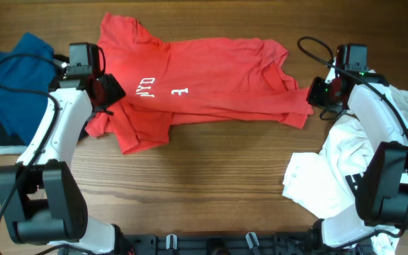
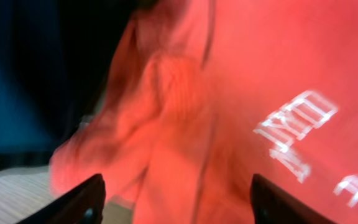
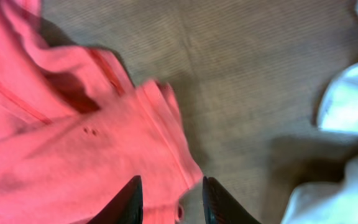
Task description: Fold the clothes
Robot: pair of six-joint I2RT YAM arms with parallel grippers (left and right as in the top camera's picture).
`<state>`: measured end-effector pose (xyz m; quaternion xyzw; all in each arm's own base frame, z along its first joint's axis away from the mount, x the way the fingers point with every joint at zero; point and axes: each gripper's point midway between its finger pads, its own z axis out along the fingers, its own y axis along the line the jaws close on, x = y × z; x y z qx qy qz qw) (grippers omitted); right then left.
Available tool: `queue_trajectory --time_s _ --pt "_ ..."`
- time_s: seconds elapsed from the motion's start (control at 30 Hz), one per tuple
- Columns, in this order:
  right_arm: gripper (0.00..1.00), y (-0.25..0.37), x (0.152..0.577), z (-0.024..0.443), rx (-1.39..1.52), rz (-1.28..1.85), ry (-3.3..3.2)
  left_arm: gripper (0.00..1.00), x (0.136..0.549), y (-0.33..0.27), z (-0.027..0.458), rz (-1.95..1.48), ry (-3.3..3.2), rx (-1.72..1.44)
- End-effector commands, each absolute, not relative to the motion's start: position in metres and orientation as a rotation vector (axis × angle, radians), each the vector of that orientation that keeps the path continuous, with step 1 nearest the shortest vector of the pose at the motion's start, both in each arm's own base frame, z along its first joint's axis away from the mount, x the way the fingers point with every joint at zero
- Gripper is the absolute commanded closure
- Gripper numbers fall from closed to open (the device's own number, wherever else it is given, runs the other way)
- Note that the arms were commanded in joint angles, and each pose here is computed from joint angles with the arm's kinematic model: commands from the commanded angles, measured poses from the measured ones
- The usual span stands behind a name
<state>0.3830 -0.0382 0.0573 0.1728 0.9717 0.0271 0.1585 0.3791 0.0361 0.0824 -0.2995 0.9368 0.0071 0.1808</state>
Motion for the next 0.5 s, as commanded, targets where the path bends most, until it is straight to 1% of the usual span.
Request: queue_trajectory --time_s 0.0,0.03,0.07,0.3,0.47 --pt "0.69 -0.025 0.374 0.071 0.488 0.177 2.787 0.28 0.344 0.005 0.086 -0.182 2.812 -0.817" --pt "0.69 -0.016 0.367 0.069 0.458 0.224 2.827 0.32 0.332 -0.003 0.08 -0.214 2.87 -0.824" --pt "0.69 -0.014 0.361 0.067 0.455 0.219 2.853 0.34 0.326 -0.006 0.075 -0.209 2.892 -0.821" --pt "0.69 -0.008 0.351 0.064 0.41 0.216 2.899 0.34 0.305 -0.012 0.033 -0.178 2.947 -0.809" --pt "0.69 -0.008 0.35 0.064 0.388 0.214 2.908 0.32 0.298 -0.011 0.016 -0.166 2.931 -0.834"
